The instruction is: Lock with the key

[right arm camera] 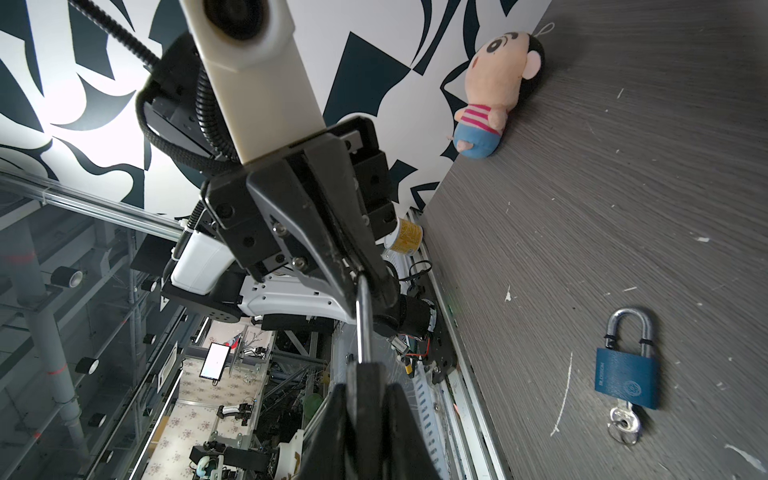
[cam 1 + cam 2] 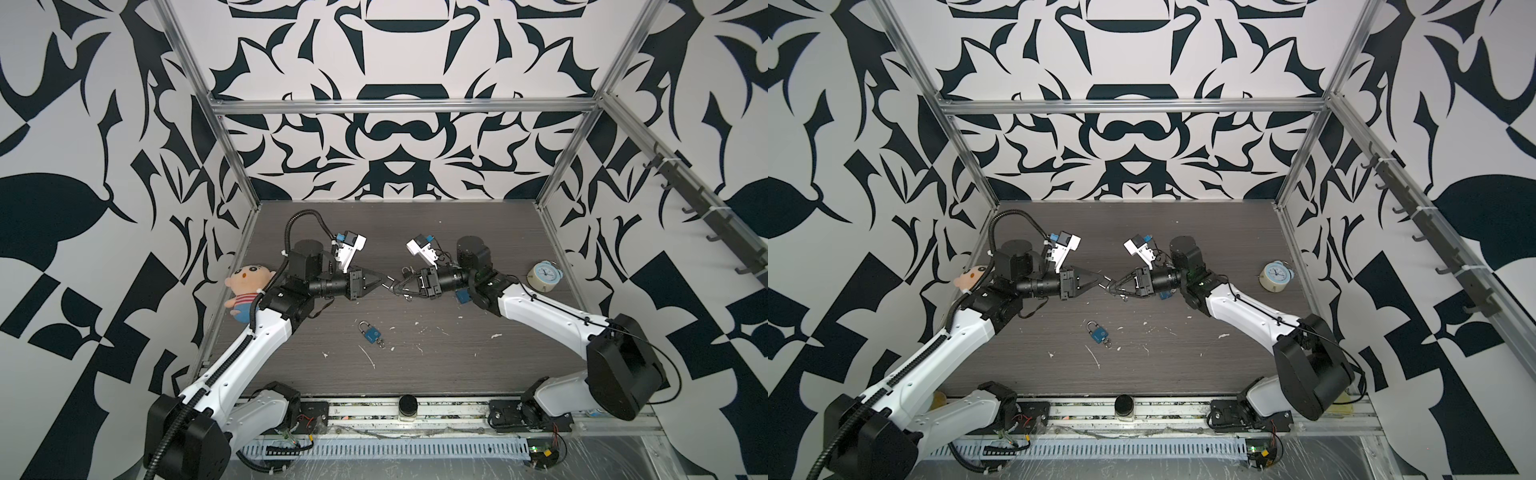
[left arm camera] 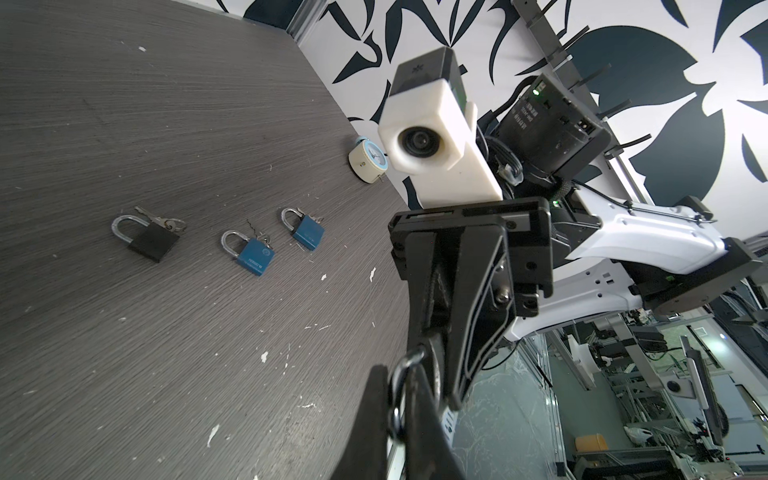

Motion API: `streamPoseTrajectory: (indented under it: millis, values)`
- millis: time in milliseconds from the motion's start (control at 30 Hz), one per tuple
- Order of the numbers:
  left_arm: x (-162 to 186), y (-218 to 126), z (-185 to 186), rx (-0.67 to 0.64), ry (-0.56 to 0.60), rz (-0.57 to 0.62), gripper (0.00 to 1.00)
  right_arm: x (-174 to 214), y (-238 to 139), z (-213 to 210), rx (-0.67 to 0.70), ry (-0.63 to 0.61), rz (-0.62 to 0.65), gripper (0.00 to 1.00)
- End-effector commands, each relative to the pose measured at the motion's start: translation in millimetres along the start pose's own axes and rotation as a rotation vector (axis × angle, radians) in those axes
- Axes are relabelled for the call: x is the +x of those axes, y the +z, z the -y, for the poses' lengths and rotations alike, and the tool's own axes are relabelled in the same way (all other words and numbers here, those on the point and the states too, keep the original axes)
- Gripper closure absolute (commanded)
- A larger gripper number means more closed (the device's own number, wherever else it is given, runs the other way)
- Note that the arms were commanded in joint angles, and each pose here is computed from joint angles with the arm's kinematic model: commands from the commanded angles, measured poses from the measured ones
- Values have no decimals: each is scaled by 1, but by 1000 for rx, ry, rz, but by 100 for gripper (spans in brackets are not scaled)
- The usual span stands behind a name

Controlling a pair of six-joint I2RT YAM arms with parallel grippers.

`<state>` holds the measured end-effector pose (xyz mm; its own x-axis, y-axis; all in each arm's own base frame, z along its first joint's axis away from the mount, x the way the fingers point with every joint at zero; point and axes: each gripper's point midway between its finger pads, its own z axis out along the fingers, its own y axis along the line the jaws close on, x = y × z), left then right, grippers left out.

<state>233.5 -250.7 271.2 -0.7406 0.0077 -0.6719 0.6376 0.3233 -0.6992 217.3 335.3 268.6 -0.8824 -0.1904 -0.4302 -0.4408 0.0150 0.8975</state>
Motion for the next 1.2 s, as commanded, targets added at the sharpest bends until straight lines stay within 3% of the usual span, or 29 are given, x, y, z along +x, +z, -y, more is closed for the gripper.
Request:
streamPoseTrajectory:
  millis: [0, 1167]
  values:
    - [20, 6, -17, -26, -72, -46, 100, -13, -1, -42, -92, -164, 26, 100]
    - [75, 19, 11, 3, -189, -127, 100, -46, 12, -25, -4, -209, 109, 100]
